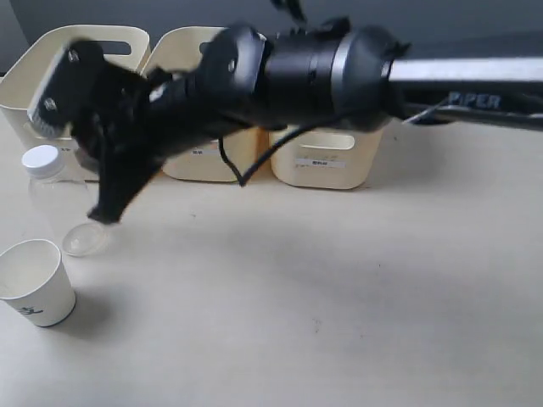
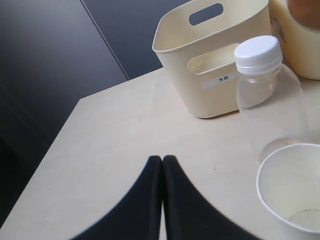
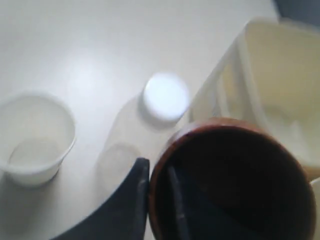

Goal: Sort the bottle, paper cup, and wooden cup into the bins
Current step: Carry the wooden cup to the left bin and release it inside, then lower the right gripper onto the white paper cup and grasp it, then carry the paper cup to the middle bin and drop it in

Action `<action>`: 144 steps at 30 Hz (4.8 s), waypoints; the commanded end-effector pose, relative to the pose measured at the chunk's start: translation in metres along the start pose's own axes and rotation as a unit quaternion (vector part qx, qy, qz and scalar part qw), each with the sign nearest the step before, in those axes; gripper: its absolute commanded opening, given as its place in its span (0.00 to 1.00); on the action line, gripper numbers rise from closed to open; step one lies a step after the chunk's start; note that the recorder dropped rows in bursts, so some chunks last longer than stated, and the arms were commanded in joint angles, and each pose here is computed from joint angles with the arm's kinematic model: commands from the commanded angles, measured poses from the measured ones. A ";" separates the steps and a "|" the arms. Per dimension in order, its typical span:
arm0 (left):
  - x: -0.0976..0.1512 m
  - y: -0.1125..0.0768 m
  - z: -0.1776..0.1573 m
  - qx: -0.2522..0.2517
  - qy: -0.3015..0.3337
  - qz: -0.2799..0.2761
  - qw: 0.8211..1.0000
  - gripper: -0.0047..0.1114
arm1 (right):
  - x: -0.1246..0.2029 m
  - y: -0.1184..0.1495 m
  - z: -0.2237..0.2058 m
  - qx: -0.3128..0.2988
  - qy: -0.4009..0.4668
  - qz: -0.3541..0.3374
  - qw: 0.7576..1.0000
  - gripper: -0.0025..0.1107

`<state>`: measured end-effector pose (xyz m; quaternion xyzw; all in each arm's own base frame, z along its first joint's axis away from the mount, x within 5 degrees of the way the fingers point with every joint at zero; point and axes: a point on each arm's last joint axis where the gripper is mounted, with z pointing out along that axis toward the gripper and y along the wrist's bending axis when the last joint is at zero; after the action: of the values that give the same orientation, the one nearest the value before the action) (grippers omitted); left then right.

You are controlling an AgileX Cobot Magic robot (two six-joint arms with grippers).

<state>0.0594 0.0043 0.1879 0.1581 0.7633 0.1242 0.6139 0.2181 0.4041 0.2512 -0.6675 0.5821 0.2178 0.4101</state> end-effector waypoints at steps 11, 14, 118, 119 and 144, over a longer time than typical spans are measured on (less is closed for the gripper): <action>0.000 -0.001 0.000 0.003 -0.005 -0.001 1.000 0.04 | -0.046 -0.116 0.012 0.099 -0.122 0.063 0.986 0.02; 0.000 -0.001 0.000 0.003 -0.005 -0.001 1.000 0.04 | -0.026 -0.131 0.030 0.082 -0.112 0.092 0.986 0.02; 0.000 0.000 0.000 0.001 -0.002 0.023 1.000 0.04 | -0.095 0.033 -0.027 -0.115 0.187 -0.208 0.953 0.02; 0.000 0.000 0.000 0.001 -0.002 0.023 1.000 0.04 | -0.099 0.027 -0.038 -0.104 0.181 -0.205 0.956 0.02; 0.000 0.000 0.000 0.001 -0.003 0.023 1.000 0.04 | 0.057 -0.173 -0.011 0.113 0.123 0.090 0.982 0.02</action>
<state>0.0594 0.0045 0.1880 0.1763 0.7589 0.1404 0.6110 0.3853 0.3615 0.2739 -0.5965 0.6966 0.0988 0.3862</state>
